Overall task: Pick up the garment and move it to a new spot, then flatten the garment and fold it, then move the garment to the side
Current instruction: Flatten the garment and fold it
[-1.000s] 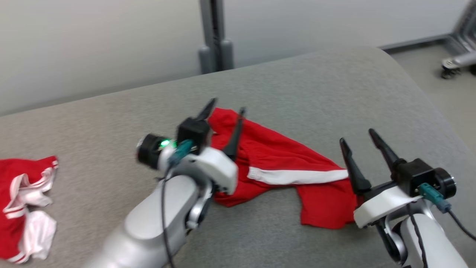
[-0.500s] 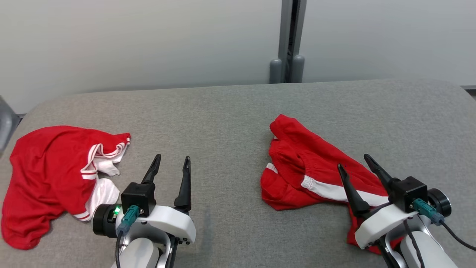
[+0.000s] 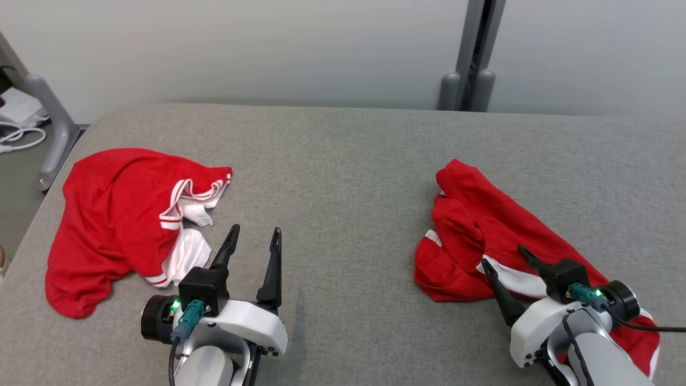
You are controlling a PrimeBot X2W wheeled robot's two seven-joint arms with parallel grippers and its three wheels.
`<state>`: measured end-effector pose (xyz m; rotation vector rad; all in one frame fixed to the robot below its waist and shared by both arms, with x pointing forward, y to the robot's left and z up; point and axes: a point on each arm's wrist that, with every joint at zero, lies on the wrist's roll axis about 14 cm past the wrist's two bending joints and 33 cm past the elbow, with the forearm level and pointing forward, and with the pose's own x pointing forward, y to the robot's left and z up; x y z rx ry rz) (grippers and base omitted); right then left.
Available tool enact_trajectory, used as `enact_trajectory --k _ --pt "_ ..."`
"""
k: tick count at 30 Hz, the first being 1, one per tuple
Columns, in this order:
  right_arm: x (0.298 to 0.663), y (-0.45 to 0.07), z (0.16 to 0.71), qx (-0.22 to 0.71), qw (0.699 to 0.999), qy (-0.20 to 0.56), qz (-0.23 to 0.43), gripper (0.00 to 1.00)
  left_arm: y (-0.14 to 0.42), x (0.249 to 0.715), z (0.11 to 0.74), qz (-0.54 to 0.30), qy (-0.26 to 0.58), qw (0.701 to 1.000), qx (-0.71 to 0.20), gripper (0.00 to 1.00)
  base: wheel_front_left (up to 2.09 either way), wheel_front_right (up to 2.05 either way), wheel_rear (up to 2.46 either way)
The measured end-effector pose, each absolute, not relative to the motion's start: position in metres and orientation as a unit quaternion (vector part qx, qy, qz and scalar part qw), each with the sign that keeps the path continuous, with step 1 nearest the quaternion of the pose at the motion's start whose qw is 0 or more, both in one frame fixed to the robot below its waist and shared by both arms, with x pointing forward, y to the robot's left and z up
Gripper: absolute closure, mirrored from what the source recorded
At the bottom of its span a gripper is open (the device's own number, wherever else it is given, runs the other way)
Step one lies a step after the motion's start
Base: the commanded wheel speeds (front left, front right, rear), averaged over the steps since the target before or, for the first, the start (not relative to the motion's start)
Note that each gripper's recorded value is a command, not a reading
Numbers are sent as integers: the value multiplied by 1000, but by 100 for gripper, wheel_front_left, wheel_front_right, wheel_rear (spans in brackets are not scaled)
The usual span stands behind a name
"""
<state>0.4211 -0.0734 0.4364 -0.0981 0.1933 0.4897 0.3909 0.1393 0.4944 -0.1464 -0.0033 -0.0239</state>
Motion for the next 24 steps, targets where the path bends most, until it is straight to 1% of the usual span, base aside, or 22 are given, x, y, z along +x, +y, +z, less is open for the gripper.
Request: enact_trajectory --k 9,10,11,12,18,24 --pt "425 -62 410 -58 955 137 255 0 156 387 483 9 12 997 -72 0 0 0 0" --pt "425 -63 407 -58 955 142 253 53 156 387 483 9 12 997 -73 0 0 0 0" --pt "426 -64 405 -59 955 145 252 87 156 386 483 9 13 997 -75 0 0 0 0" --pt "428 -66 405 -58 956 146 249 100 155 386 483 9 13 997 -76 0 0 0 0" --pt "436 -79 416 -48 965 131 221 100 152 386 483 7 13 997 -80 0 0 0 0" --pt "445 -93 454 -51 975 74 203 100 141 387 488 -8 8 996 -87 0 0 0 0"
